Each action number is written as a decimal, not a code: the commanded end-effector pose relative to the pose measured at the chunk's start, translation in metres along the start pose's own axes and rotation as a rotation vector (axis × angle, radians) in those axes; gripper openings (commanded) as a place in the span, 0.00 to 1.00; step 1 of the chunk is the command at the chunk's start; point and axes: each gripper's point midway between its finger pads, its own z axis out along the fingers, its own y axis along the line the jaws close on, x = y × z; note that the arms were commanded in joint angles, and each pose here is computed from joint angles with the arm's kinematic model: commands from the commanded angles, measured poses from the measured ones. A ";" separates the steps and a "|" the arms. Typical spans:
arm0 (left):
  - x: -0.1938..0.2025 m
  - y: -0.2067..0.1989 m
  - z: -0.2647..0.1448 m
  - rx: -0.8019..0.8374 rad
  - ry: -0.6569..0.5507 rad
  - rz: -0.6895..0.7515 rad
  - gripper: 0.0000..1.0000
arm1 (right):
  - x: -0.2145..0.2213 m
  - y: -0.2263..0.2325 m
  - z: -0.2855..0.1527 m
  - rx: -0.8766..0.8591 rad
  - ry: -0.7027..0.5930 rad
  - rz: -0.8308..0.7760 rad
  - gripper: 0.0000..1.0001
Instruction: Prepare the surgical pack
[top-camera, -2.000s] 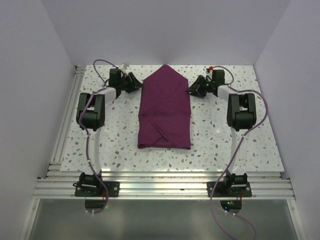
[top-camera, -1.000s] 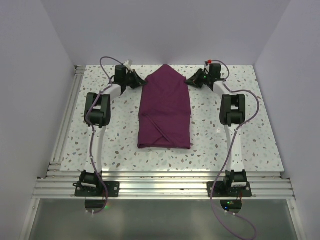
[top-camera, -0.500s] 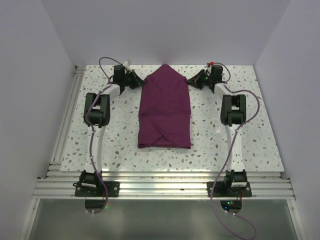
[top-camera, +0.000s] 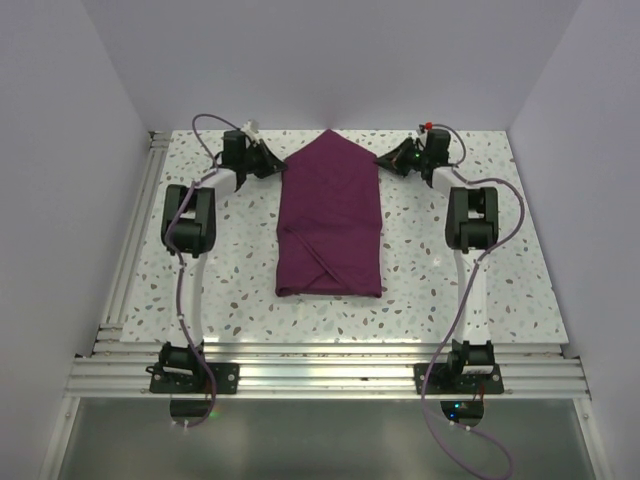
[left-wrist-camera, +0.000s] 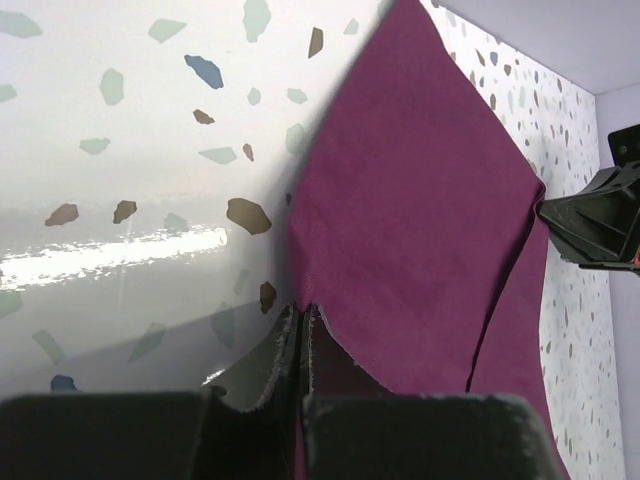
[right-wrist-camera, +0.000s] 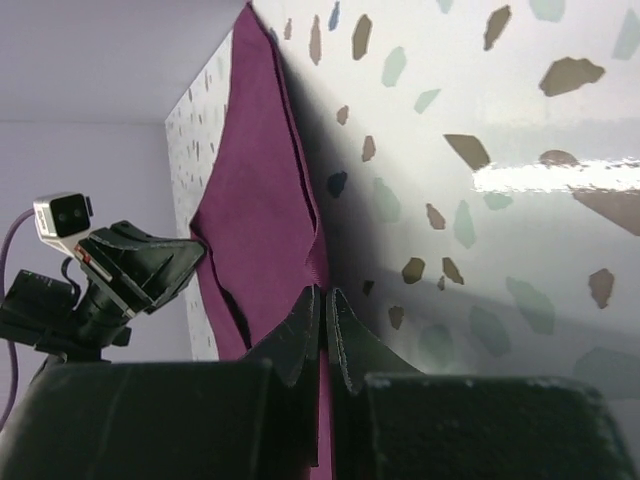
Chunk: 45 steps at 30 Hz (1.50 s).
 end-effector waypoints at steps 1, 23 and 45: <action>-0.048 -0.039 -0.027 0.062 -0.109 0.074 0.00 | -0.027 0.066 -0.026 -0.110 -0.064 -0.083 0.00; -0.056 -0.110 -0.122 0.103 -0.182 0.119 0.00 | 0.005 0.161 -0.113 -0.228 -0.058 -0.163 0.00; -0.001 -0.147 -0.220 0.082 -0.156 0.180 0.00 | 0.091 0.177 -0.200 -0.202 0.010 -0.215 0.00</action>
